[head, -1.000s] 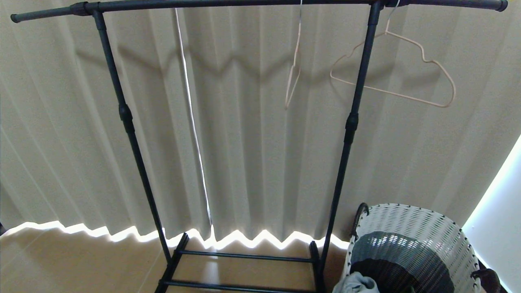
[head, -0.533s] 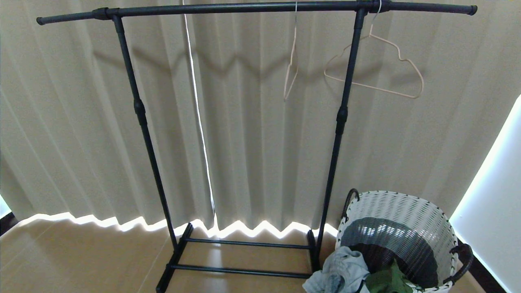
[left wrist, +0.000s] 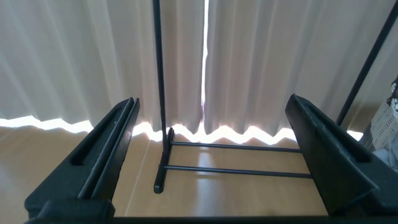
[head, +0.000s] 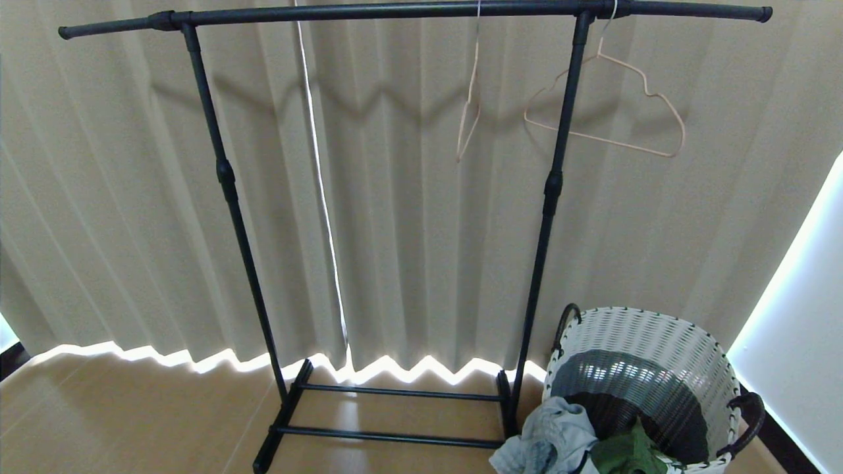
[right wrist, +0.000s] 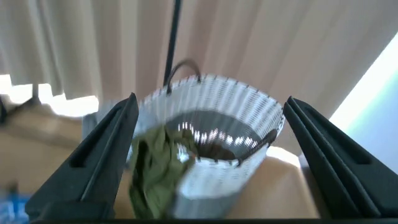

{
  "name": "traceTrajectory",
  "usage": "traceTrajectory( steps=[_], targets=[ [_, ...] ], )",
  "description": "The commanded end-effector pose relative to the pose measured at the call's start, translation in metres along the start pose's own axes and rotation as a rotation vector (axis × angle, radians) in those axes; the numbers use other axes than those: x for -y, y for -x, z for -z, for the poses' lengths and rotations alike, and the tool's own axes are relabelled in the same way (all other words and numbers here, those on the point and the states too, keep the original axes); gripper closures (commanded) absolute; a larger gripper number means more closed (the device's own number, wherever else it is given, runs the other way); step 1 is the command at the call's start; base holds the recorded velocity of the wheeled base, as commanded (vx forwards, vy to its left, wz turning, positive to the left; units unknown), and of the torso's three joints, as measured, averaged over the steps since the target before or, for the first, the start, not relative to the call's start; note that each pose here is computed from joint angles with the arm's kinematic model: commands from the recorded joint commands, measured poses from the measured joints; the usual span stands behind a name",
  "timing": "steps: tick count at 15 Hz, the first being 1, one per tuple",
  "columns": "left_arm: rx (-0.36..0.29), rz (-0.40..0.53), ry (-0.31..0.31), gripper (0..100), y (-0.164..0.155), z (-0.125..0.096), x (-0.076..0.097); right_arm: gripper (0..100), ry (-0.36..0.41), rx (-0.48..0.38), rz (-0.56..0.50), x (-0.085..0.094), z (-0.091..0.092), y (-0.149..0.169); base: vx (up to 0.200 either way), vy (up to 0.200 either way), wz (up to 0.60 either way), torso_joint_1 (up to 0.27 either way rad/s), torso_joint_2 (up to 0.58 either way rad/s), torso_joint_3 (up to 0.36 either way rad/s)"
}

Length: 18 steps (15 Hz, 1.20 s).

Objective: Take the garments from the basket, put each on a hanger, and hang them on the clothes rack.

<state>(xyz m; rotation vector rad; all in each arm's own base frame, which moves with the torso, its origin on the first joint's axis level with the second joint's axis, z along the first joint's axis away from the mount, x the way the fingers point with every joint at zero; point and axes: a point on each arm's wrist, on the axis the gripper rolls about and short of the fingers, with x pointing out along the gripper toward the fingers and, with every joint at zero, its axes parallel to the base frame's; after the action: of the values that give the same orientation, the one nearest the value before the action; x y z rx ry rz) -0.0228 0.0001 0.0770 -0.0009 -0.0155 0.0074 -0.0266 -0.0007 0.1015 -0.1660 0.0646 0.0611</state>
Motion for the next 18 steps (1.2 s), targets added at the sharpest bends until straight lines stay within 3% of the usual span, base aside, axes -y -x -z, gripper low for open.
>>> traceTrajectory(
  steps=[1,3,5,7,8,11,14,18],
  targets=[
    [0.0,-0.002,0.001,0,0.0,0.0,0.0,0,0.126,-0.247,-0.122,0.004,-0.022,-0.03,0.0,0.0,0.0,0.0,0.0,0.0],
    [0.0,-0.002,0.001,0,0.0,0.0,0.0,0,0.205,-0.445,-0.177,0.003,-0.028,-0.06,0.0,0.0,0.0,0.0,0.0,0.0],
    [0.0,-0.002,0.001,0,0.0,0.0,0.0,0,0.357,-0.618,-0.244,0.002,-0.022,-0.086,0.0,0.0,0.0,0.0,0.0,0.0],
    [0.0,0.0,0.001,0,0.0,0.0,0.0,0,0.545,-0.673,-0.319,0.001,-0.017,-0.106,0.0,0.0,0.0,0.0,0.0,0.0],
    [0.0,-0.002,0.001,0,0.0,0.0,0.0,0,0.581,-0.703,-0.349,-0.001,-0.013,-0.118,0.0,0.0,0.0,0.0,0.0,0.0],
    [0.0,-0.002,0.001,0,0.0,0.0,0.0,0,0.591,-0.8,-0.409,-0.005,0.003,-0.155,0.0,0.0,0.0,0.0,0.0,0.0],
    [0.0,-0.002,0.001,0,0.0,0.0,0.0,0,0.591,-0.823,-0.425,-0.01,0.023,-0.183,0.0,0.0,0.0,0.0,0.0,0.0],
    [0.0,-0.002,0.001,0,0.0,0.0,0.0,0,0.604,-0.888,-0.483,-0.02,0.054,-0.192,0.0,0.0,0.0,0.0,0.0,0.0]
  ],
)
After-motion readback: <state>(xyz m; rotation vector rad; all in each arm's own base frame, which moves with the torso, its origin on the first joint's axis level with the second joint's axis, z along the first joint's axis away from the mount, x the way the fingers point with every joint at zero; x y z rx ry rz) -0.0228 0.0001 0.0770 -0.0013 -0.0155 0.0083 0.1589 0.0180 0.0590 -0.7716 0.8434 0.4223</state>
